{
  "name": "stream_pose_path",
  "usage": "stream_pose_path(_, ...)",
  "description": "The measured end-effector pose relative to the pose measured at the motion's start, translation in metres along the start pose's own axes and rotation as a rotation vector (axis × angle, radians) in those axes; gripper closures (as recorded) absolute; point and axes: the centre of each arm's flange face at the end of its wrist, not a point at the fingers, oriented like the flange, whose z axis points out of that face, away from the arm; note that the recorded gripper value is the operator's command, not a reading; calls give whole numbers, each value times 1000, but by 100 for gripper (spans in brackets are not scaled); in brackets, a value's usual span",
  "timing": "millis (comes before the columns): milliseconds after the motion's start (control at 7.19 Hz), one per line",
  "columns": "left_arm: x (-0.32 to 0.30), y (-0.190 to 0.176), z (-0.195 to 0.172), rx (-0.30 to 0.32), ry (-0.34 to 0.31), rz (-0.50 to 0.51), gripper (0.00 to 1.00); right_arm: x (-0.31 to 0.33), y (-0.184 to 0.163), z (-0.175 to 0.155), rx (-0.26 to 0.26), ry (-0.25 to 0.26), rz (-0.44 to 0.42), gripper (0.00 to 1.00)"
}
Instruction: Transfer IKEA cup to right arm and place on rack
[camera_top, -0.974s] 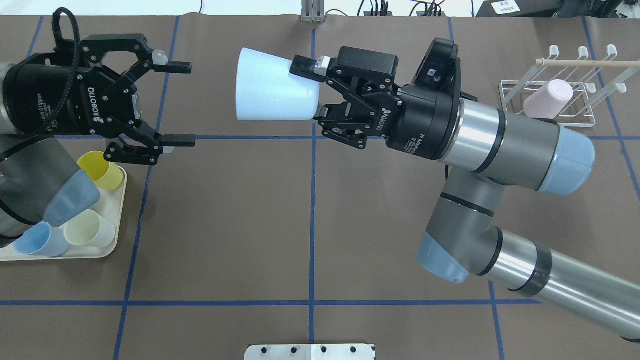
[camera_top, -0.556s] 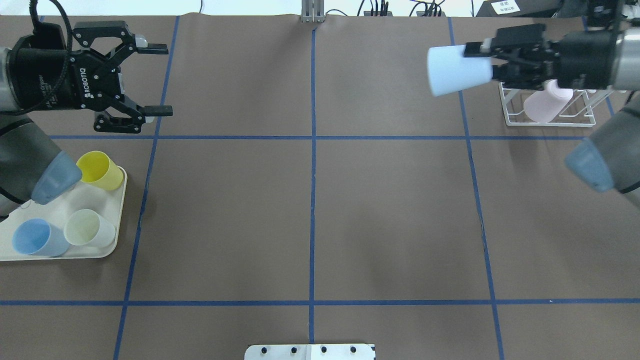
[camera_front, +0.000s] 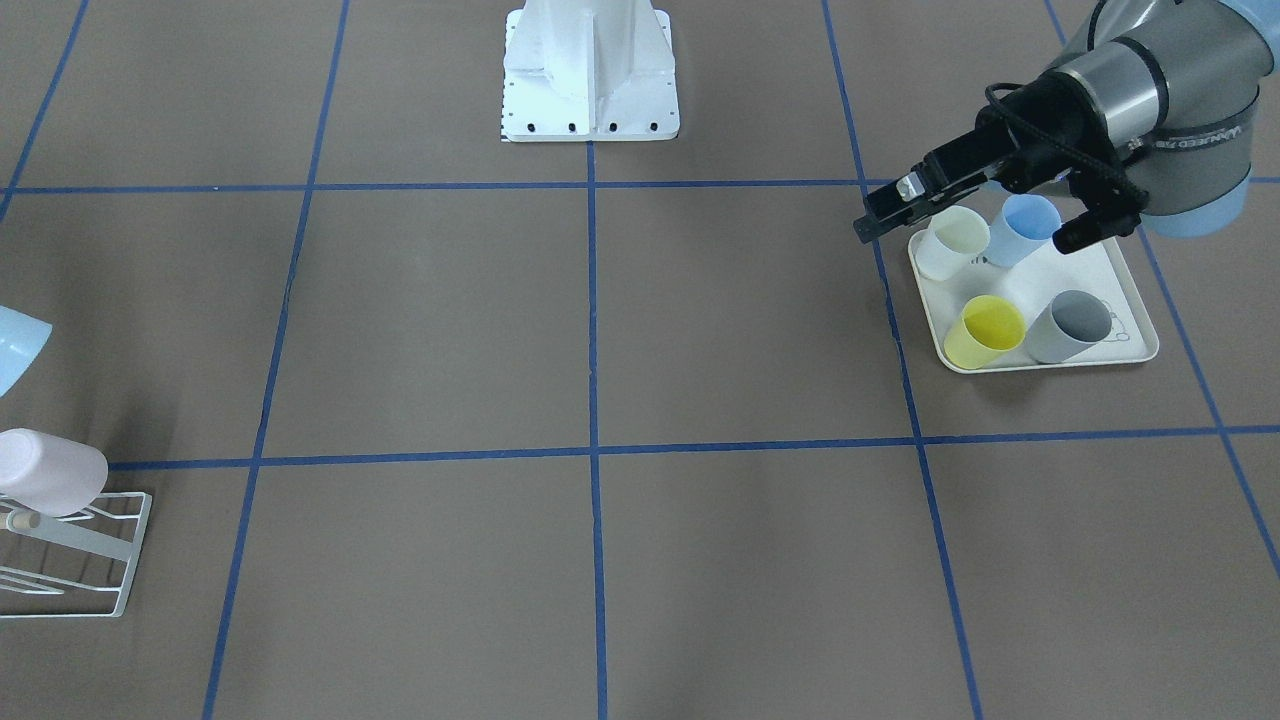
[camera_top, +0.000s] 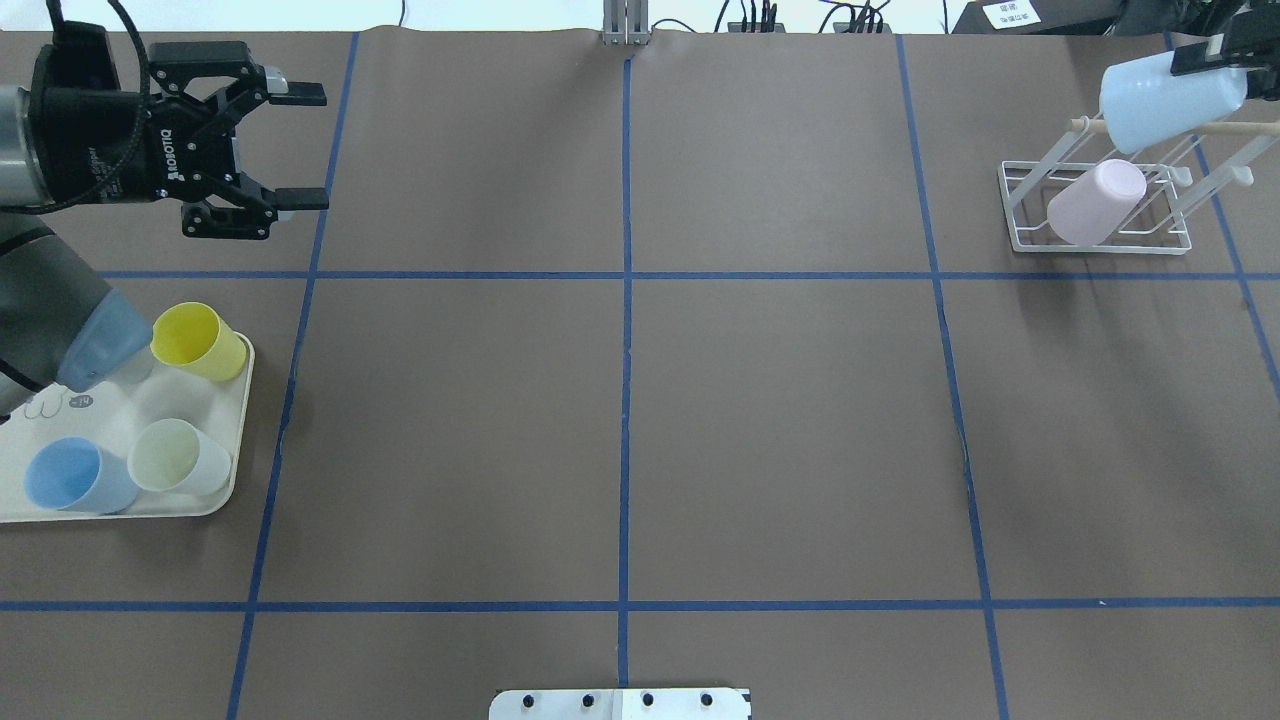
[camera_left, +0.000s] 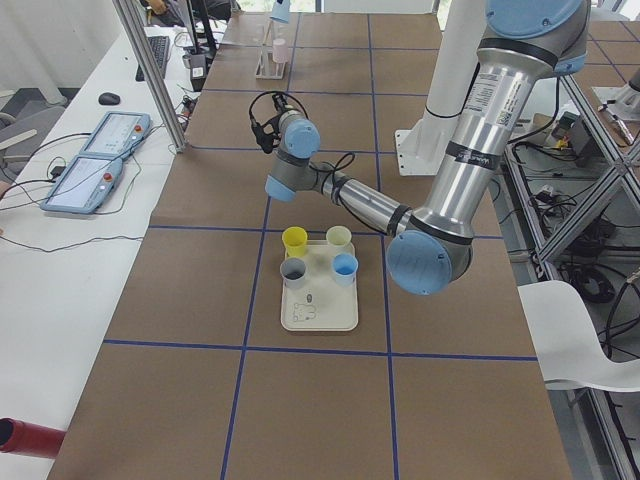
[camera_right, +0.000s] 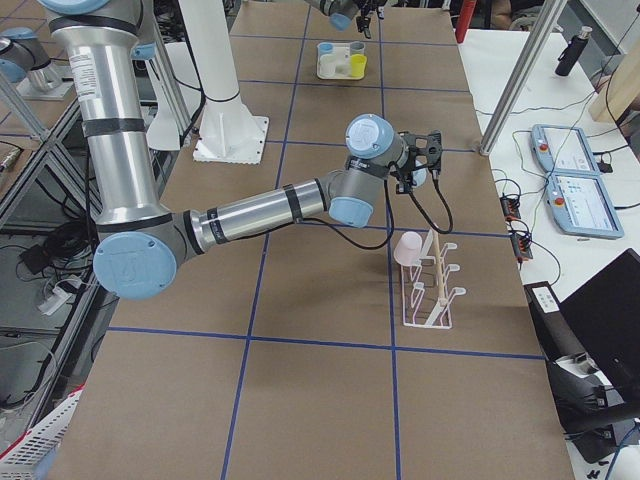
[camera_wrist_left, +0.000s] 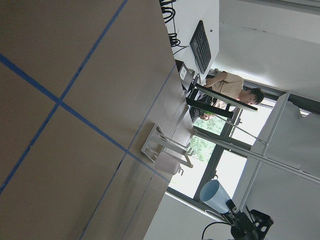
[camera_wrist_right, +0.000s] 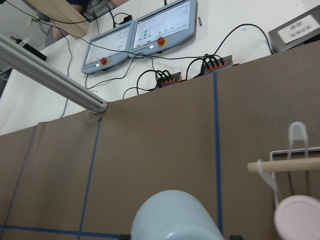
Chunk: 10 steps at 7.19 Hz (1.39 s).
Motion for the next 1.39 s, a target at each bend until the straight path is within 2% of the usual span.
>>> stream_pose_path(278, -11, -37, -21, 117, -110, 209, 0, 43, -5, 0, -28, 157, -159, 100)
stream_pose_path(556, -20, -73, -37, 198, -296, 382, 0, 72, -17, -1, -118, 283, -278, 100)
stream_pose_path(696, -25, -85, -40, 212, -375, 441, 0, 72, -27, 4, -169, 324, -298, 100)
stream_pose_path(974, -29, -93, -43, 216, -435, 489, 0, 71, -46, 24, -234, 375, -281, 100)
stream_pose_path(1391, -32, -94, -44, 215, -444, 494, 0, 86, -50, 53, -292, 392, -273, 100)
